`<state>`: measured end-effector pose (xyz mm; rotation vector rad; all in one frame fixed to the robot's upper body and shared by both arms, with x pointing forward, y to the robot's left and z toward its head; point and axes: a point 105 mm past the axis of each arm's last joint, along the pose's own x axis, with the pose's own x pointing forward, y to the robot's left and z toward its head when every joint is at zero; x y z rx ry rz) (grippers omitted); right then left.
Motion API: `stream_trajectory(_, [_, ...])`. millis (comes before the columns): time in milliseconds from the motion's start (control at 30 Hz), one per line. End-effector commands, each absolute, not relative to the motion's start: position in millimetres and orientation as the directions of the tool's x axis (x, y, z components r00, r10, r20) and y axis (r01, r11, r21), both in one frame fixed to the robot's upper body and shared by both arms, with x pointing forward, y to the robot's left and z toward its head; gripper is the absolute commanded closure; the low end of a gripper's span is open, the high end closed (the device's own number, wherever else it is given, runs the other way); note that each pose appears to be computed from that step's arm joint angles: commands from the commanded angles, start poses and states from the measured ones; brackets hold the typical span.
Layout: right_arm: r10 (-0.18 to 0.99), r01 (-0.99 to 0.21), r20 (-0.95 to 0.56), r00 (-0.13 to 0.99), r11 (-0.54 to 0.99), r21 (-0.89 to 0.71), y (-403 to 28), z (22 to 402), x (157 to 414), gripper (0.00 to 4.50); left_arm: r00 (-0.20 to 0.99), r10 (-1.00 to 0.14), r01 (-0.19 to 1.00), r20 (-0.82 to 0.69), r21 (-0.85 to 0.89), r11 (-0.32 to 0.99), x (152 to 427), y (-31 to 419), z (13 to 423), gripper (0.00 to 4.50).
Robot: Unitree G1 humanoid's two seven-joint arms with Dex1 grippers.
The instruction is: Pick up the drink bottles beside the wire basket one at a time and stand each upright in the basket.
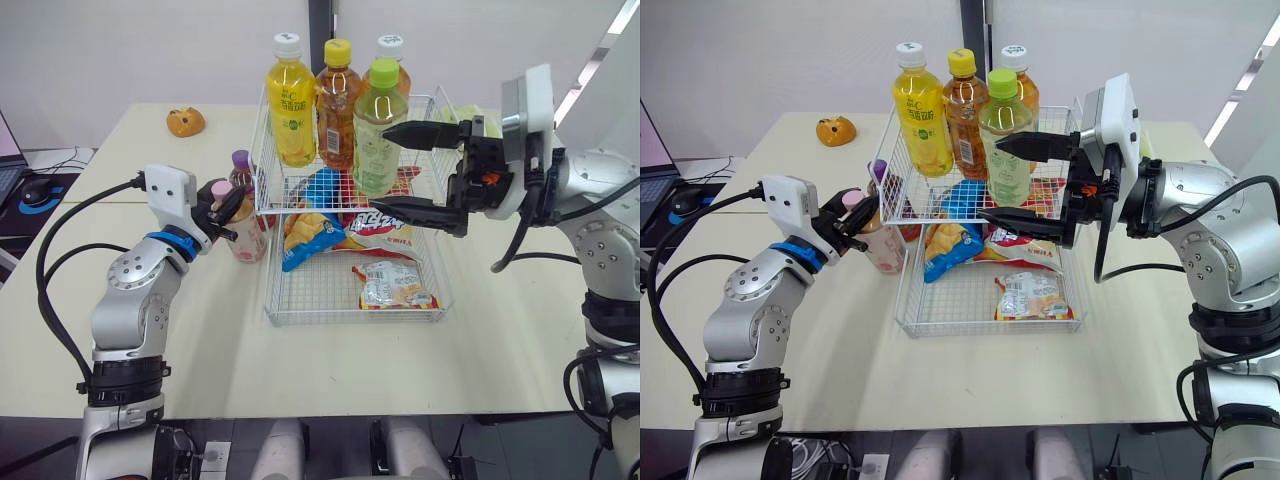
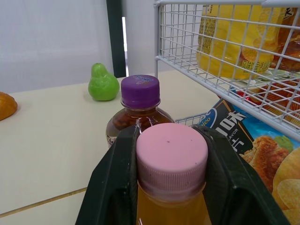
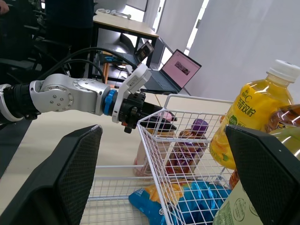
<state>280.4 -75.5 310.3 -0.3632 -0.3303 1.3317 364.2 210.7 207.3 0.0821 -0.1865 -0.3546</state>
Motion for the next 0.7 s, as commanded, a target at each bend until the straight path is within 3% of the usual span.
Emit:
stream_trajectory(33, [0.978, -0.848, 0.054, 0.202, 0.202, -0.49, -78, 325, 274, 0.0, 0.916, -0.351, 0.333, 0.192, 0.122, 0.935, 361, 213, 214, 3.15])
stream_trajectory(200, [0.978, -0.849, 0.053, 0.2, 0.2, -0.49, -78, 324, 275, 0.0, 0.904, -0.373, 0.355, 0.207, 0.121, 0.927, 354, 219, 224, 3.15])
stream_trajectory(367, [0.981, -0.851, 0.05, 0.189, 0.189, -0.49, -77, 322, 275, 0.0, 0.823, -0.515, 0.5, 0.238, 0.126, 0.857, 327, 226, 258, 3.15])
stream_trajectory(500, [0.984, -0.856, 0.051, 0.172, 0.175, -0.487, -74, 320, 274, 0.0, 0.768, -0.614, 0.599, 0.183, 0.135, 0.789, 306, 232, 276, 3.15])
stream_trajectory(700, [0.986, -0.866, 0.058, 0.154, 0.163, -0.473, -73, 319, 274, 0.0, 0.731, -0.674, 0.657, 0.108, 0.159, 0.737, 291, 237, 295, 3.15])
